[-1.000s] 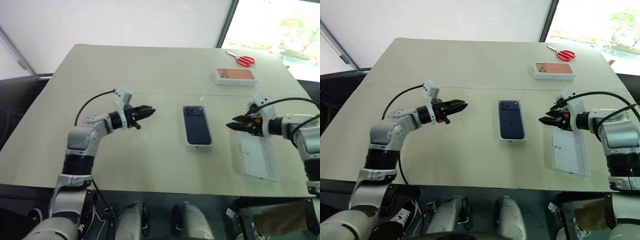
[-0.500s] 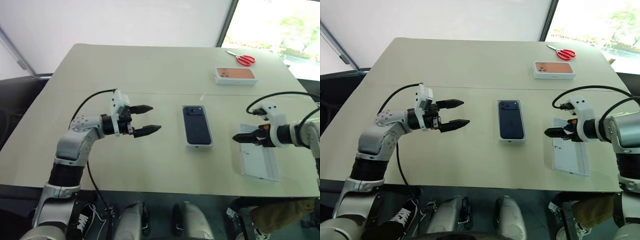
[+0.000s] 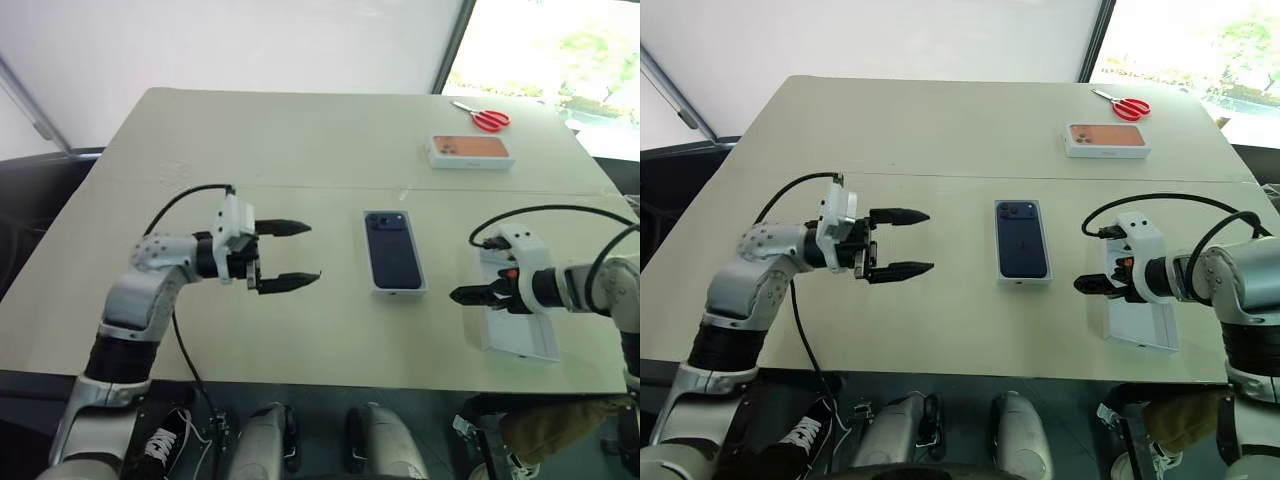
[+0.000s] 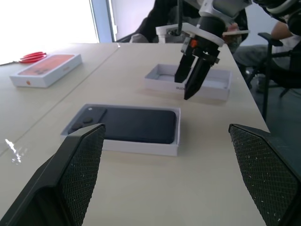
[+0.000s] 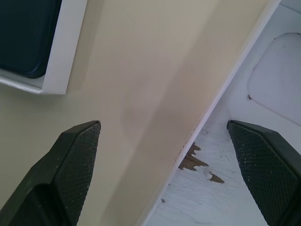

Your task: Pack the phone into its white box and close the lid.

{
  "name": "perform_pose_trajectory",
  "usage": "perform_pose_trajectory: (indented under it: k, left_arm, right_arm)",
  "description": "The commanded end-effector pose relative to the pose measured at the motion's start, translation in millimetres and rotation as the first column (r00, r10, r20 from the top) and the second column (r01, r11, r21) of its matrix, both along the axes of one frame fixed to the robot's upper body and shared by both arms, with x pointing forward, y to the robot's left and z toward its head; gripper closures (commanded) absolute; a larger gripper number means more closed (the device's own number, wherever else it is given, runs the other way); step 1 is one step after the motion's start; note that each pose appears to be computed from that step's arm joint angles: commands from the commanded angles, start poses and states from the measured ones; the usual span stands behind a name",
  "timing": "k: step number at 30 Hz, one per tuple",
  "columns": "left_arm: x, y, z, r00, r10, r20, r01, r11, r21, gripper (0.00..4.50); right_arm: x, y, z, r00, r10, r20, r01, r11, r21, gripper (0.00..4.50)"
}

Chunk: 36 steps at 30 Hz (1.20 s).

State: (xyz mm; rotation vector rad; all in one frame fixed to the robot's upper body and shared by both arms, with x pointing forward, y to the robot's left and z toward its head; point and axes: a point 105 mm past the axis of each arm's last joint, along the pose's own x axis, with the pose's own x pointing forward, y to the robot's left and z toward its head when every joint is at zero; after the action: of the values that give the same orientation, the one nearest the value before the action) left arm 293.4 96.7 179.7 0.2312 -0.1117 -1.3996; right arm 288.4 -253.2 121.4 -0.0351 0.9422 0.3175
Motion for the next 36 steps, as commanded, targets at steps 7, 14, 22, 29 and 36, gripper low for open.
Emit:
perform_pose_trajectory:
  k: [7, 14, 22, 29, 36]
  left_arm:
    - [-4, -8, 11, 0.998, -0.014, 0.067, 0.017, 0.999, -0.039, 0.08]
    - [3, -11, 14, 0.997, 0.029, 0.071, -0.024, 0.997, -0.069, 0.00]
    - [2, -13, 14, 0.997, 0.043, 0.069, -0.038, 0.996, -0.079, 0.00]
    - [3, -11, 9, 0.996, 0.069, 0.048, -0.066, 0.995, -0.073, 0.00]
    - [16, -3, 4, 0.988, 0.157, -0.013, -0.157, 0.984, -0.084, 0.00]
  right_arm:
    - [3, -6, 6, 0.997, -0.076, 0.033, 0.077, 0.997, -0.031, 0.00]
    - [-1, 0, 5, 0.996, -0.087, 0.015, 0.087, 0.996, -0.003, 1.34]
    - [-2, 0, -5, 0.991, -0.134, -0.006, 0.134, 0.991, -0.015, 4.46]
    - [25, -5, 13, 0.967, -0.238, 0.092, 0.241, 0.970, -0.018, 4.46]
    - [69, 41, 88, 0.931, -0.178, 0.318, 0.078, 0.949, 0.305, 4.46]
